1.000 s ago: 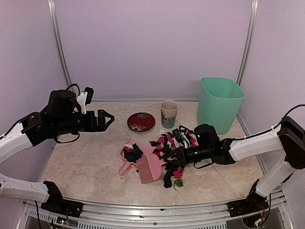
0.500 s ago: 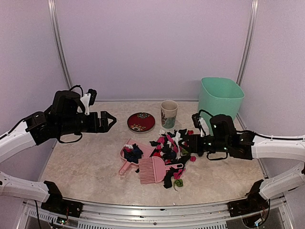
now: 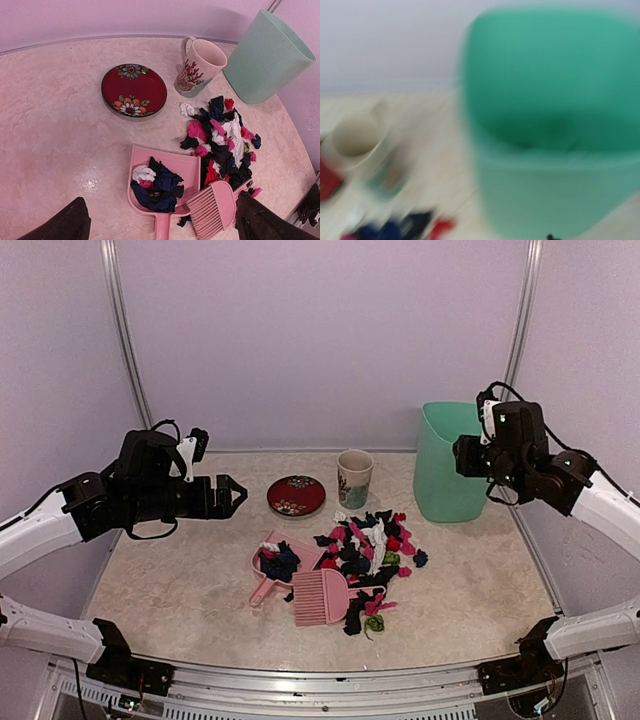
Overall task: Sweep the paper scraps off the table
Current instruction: Pick up the trash bin from the corner of the board, then put down the trash bin at the center of the board.
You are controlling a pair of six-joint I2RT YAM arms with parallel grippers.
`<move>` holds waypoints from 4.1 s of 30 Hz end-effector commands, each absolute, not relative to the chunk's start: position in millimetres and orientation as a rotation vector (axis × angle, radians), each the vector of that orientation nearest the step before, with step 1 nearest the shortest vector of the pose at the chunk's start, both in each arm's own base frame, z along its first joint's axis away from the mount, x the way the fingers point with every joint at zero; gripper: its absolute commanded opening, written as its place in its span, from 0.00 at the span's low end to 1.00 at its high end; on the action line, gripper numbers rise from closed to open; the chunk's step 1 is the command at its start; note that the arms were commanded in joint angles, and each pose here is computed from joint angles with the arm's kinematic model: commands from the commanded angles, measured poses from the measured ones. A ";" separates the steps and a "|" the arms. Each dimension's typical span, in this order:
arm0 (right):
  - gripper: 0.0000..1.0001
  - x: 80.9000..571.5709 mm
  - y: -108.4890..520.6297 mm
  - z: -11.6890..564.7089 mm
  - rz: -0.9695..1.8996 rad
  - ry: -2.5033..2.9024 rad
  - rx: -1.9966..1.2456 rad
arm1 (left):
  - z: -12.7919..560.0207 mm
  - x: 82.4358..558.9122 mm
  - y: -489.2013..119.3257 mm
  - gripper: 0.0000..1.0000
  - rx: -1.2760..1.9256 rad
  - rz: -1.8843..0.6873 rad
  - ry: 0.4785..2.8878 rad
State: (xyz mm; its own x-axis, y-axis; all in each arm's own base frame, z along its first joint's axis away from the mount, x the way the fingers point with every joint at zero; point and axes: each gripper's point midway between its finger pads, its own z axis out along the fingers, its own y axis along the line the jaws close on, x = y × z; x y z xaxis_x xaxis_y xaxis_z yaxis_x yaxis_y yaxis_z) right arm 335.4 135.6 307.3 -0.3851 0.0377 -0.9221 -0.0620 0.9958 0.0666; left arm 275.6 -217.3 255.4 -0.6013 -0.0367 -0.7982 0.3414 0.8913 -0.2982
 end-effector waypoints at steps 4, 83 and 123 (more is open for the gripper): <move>0.55 372.0 56.1 349.5 -0.312 1.908 0.118 | 271.9 281.0 -208.7 0.99 0.187 -0.505 2.110; 0.00 377.1 187.0 507.5 0.399 1.655 -0.209 | 387.4 255.3 -153.1 0.99 0.049 -0.493 1.874; 0.00 421.4 517.8 377.3 0.814 1.707 -0.419 | 376.9 242.2 -107.9 0.99 -0.115 -0.262 2.078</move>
